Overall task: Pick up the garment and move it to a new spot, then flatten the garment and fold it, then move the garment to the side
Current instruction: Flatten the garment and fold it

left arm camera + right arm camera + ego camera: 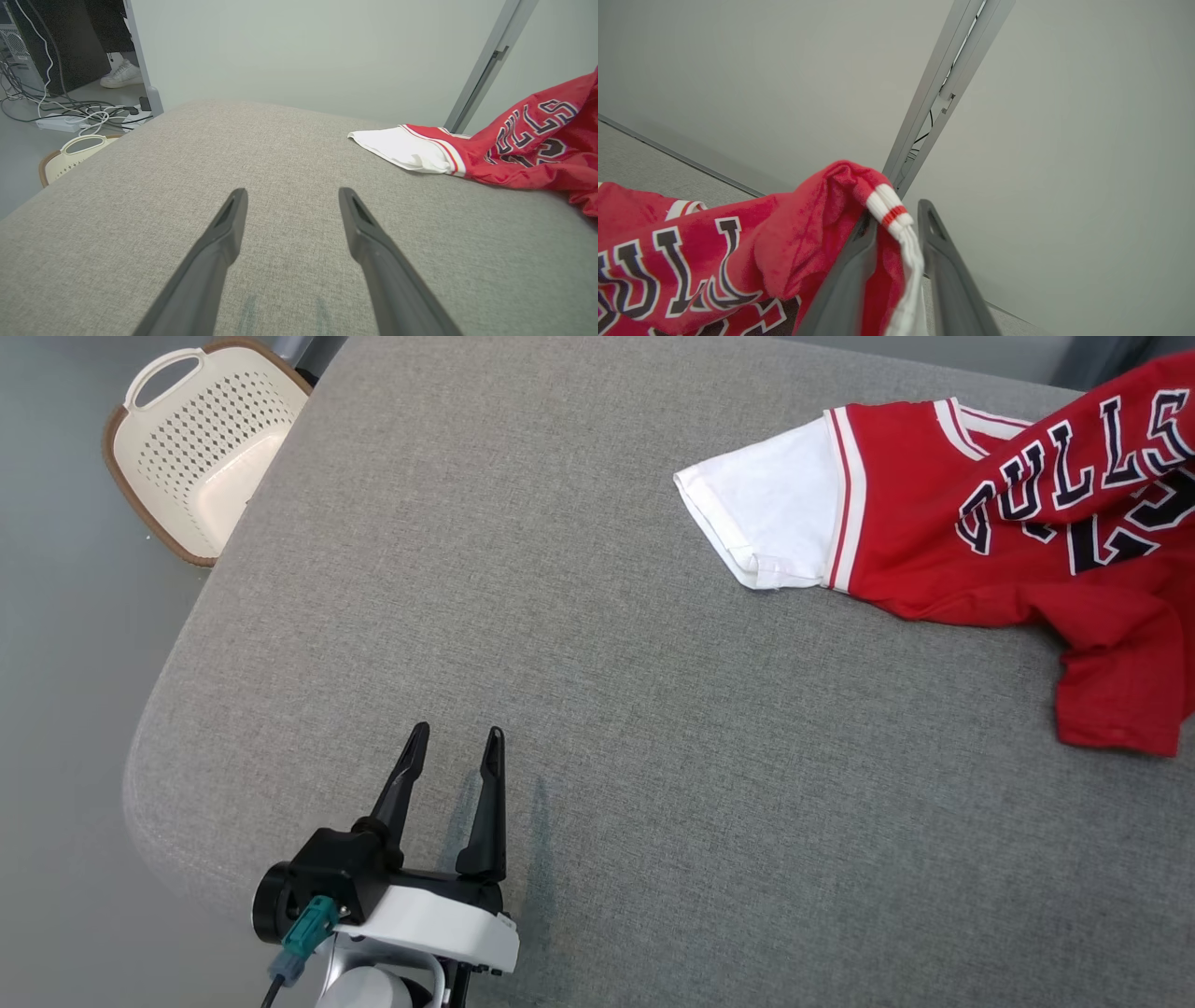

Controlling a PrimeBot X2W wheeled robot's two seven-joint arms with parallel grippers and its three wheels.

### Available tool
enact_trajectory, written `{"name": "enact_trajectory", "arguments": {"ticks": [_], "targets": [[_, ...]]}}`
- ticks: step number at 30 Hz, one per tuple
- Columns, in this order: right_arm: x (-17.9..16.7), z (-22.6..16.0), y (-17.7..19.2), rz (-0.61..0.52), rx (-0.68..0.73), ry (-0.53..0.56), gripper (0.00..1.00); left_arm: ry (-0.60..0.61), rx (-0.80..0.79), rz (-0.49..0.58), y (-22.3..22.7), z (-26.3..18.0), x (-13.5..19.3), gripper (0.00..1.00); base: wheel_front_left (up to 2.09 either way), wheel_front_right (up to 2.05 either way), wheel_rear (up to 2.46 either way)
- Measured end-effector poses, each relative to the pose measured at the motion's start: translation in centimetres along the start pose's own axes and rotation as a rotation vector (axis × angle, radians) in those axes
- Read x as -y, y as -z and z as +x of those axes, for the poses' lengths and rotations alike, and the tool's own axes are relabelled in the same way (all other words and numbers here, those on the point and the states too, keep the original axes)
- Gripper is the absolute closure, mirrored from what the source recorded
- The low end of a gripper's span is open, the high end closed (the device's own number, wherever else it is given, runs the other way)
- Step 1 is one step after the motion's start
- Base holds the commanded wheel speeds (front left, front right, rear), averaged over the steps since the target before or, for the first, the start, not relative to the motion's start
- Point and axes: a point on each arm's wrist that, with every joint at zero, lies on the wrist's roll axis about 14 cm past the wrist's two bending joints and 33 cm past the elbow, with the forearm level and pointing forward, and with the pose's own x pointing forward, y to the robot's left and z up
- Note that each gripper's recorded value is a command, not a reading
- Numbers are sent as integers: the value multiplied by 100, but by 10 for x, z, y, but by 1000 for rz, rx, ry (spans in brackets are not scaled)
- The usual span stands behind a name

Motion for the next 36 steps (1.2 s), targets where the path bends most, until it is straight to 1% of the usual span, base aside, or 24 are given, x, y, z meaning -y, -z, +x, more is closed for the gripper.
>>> {"name": "enact_trajectory", "arguments": {"ticks": [6, 12, 16, 19, 23, 27, 29, 33, 36], "targets": [[-1, -6, 7, 11, 7, -7, 0, 20, -2, 0, 1, 4, 7, 0, 0, 0, 0], [23, -26, -2, 51, 62, 46, 0, 73, 12, 2, -2, 8, 23, 0, 0, 0, 0], [34, -48, -3, 117, 91, 85, 0, 122, 19, 0, -2, 10, 37, 0, 0, 0, 0], [31, -68, 4, 169, 101, 93, 0, 157, 19, -1, -2, 8, 48, 0, 0, 0, 0], [8, -96, 16, 260, 107, 73, 0, 196, 27, -4, -4, 8, 60, 0, 0, 0, 0], [-30, -127, 28, 356, 106, 29, 0, 225, 28, -4, -3, 5, 68, 0, 0, 0, 0], [-53, -141, 38, 402, 83, -1, 0, 235, 33, -6, -5, 5, 71, 0, 0, 0, 0], [-95, -162, 58, 433, 23, -76, 0, 239, 33, -3, -5, 5, 72, 0, 0, 0, 0], [-105, -164, 66, 411, -6, -96, 0, 240, 26, 0, -3, 5, 71, 0, 0, 0, 0]]}}
